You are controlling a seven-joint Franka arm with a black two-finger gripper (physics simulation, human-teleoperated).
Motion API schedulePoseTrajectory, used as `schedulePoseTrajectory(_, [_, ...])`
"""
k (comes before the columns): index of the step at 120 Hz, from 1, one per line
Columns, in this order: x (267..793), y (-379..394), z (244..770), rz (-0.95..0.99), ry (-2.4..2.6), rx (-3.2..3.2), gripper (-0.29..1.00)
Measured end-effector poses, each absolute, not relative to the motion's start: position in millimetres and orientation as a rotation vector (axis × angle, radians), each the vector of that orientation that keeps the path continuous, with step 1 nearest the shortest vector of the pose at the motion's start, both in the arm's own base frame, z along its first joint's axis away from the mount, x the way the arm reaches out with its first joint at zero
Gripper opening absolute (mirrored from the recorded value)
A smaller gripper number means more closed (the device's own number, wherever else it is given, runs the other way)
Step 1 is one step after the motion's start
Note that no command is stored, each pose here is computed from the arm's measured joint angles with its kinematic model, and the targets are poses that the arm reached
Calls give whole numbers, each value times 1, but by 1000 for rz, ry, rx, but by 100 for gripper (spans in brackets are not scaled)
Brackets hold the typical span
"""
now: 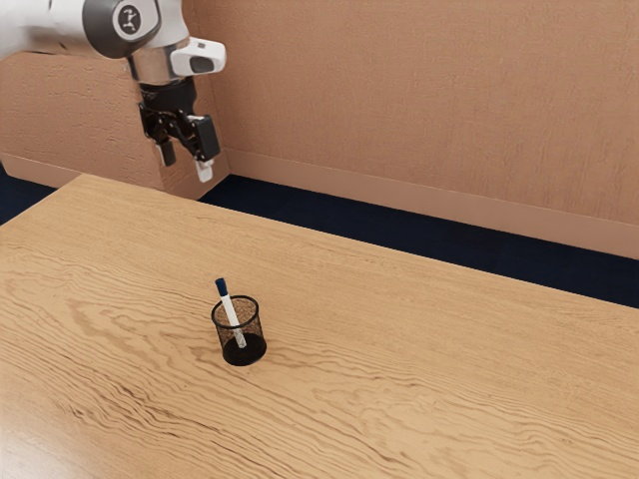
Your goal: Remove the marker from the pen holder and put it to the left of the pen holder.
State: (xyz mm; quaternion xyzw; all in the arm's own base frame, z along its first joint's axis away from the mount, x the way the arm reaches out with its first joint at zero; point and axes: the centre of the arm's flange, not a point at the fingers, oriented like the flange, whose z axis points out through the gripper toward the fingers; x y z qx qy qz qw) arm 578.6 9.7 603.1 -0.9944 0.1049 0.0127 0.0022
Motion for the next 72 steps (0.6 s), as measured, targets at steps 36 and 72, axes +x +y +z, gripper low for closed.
schedulePoseTrajectory(36, [584, 15, 583, 81, 345, -3147, 70])
schedulePoseTrajectory(72, [590, 53, 469, 227, 377, -3295, 70])
